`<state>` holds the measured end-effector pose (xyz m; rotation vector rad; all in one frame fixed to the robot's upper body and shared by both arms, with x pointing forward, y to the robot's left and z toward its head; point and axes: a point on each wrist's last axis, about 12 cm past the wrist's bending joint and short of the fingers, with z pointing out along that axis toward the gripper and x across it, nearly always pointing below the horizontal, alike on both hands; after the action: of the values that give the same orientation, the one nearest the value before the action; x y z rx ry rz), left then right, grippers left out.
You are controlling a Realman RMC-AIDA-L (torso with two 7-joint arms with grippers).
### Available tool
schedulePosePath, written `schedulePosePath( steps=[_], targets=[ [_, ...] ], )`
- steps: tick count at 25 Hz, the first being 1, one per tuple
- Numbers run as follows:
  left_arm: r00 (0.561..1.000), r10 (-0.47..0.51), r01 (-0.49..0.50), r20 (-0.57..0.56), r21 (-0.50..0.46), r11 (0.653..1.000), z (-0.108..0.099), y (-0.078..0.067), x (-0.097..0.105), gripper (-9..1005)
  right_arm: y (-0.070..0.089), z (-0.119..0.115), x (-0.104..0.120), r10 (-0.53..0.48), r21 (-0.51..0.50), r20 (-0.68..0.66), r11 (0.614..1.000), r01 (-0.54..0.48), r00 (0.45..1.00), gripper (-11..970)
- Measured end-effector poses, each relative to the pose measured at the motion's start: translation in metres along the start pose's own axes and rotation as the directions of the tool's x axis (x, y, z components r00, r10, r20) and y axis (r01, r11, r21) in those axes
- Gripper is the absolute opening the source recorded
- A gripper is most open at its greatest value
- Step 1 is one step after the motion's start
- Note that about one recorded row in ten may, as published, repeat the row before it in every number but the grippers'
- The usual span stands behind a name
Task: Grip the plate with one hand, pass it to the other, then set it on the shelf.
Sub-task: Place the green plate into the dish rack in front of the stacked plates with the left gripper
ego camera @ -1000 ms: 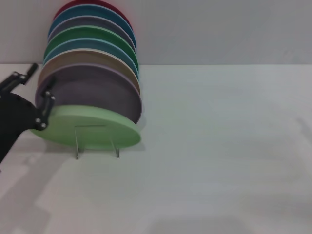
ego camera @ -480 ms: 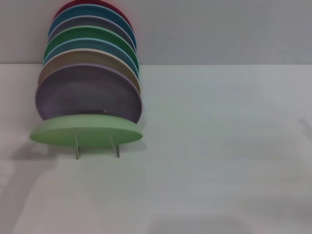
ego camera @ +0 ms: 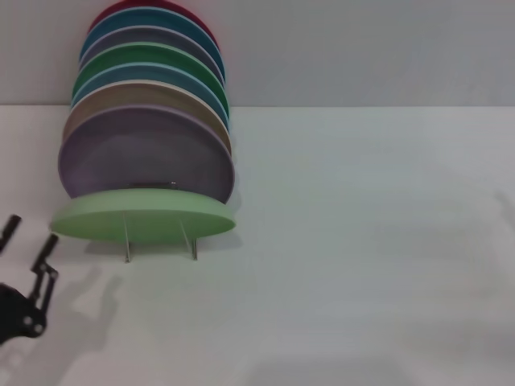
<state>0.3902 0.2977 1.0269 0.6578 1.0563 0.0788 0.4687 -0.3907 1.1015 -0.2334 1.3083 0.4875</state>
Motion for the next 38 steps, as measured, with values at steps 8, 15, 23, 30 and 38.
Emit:
schedulePosePath(
  steps=[8, 15, 23, 30, 38],
  targets=[
    [0.994, -0.063, 0.077, -0.090, 0.159, 0.984, 0.002, -0.024, 0.009, 351, 0.000, 0.004, 0.000, 0.005, -0.009, 0.001, 1.000, -0.005, 1.000, 584],
    [0.991, -0.039, 0.067, -0.124, 0.232, 0.970, 0.041, -0.028, 0.025, 351, 0.000, 0.005, 0.002, 0.010, -0.001, -0.003, 1.000, -0.010, 1.000, 584],
    [0.999, -0.034, 0.042, -0.036, 0.253, 0.967, 0.081, -0.021, 0.024, 352, 0.000, 0.005, 0.004, 0.018, 0.002, -0.005, 1.000, -0.018, 1.000, 584],
    [1.000, -0.009, 0.002, 0.027, 0.262, 0.965, 0.120, -0.014, 0.023, 353, 0.001, 0.004, 0.006, 0.026, 0.004, -0.010, 1.000, -0.026, 1.000, 584],
    [1.000, -0.003, 0.001, 0.007, 0.245, 0.970, 0.126, -0.013, 0.025, 354, 0.002, 0.002, 0.007, 0.035, 0.007, -0.013, 0.999, -0.035, 0.999, 584]
  ],
)
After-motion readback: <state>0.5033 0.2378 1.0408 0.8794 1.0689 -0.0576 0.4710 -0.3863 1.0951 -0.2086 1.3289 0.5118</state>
